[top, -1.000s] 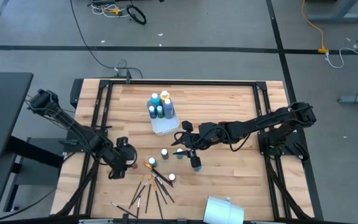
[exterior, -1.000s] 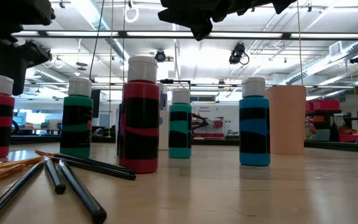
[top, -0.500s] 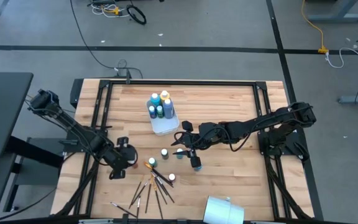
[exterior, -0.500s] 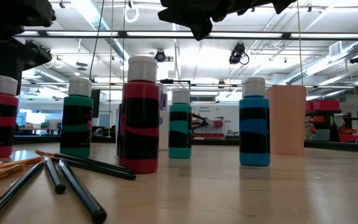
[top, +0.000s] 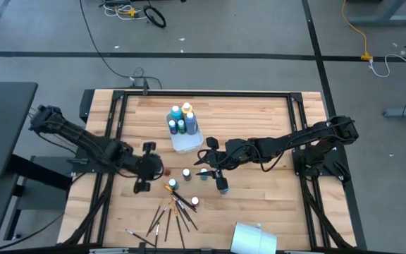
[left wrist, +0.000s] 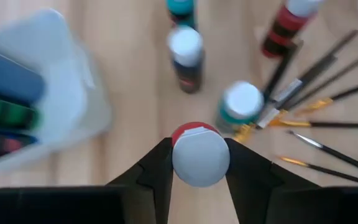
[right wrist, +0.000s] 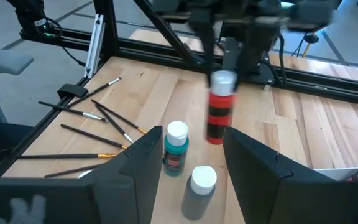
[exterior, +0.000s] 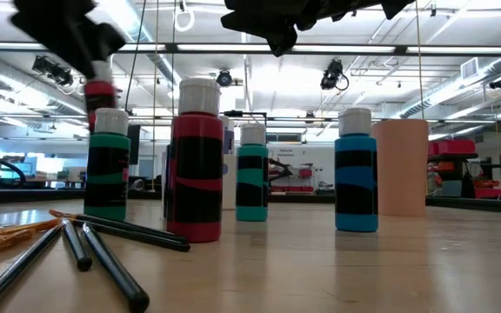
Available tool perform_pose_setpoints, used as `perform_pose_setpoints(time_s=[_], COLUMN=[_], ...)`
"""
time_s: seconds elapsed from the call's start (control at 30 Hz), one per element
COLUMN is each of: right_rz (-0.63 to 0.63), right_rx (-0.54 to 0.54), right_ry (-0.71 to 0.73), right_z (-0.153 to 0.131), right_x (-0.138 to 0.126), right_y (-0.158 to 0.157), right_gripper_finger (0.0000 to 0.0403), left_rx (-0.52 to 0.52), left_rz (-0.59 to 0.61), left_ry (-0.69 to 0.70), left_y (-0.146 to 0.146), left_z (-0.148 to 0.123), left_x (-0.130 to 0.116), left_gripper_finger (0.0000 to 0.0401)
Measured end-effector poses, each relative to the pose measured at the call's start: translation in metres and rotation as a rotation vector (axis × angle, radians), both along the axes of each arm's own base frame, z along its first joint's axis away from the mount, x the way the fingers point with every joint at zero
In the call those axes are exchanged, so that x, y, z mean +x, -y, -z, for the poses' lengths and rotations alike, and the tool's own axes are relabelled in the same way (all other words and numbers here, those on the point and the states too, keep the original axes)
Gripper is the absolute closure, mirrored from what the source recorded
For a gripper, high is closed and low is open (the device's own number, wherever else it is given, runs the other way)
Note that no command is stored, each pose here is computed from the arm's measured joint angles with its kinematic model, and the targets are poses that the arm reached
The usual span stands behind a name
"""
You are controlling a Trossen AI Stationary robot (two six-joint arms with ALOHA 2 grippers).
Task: Pick & Place Paint Supplies
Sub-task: Put the red paint bottle into the white bin
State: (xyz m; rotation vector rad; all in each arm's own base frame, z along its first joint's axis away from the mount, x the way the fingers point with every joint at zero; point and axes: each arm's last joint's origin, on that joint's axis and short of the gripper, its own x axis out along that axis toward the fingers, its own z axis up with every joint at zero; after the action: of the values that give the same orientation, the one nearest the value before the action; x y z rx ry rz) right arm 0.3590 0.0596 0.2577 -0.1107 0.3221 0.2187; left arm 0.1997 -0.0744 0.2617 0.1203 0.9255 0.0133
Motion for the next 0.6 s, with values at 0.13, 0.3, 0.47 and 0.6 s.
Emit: perform_pose_setpoints(time_s=[0.13,0.3,0.47,0.6], right_rz=[0.000,0.000,0.000,0.000], right_rx=[0.000,0.000,0.000,0.000], right_ry=[0.000,0.000,0.000,0.000], right_z=[0.000,0.000,0.000,0.000], right_x=[0.000,0.000,0.000,0.000], right_y=[0.000,0.000,0.000,0.000], right_gripper_finger=[0.0231,0.0231,0.0231,0.0231], left_rx=[0.057,0.059,0.107,0.108], left_rz=[-0.015,-0.016,-0.091,-0.151], left_ry=[0.011,0.020,0.005,0.019], left_y=[-0.020,-0.048,-0.083,-0.107], left_z=[-0.018,-0.029,-0.029,-0.031], left_x=[0.008,0.016,0.017,0.017], left_gripper_finger=[0.0270,0.0260,0.0273,0.0269])
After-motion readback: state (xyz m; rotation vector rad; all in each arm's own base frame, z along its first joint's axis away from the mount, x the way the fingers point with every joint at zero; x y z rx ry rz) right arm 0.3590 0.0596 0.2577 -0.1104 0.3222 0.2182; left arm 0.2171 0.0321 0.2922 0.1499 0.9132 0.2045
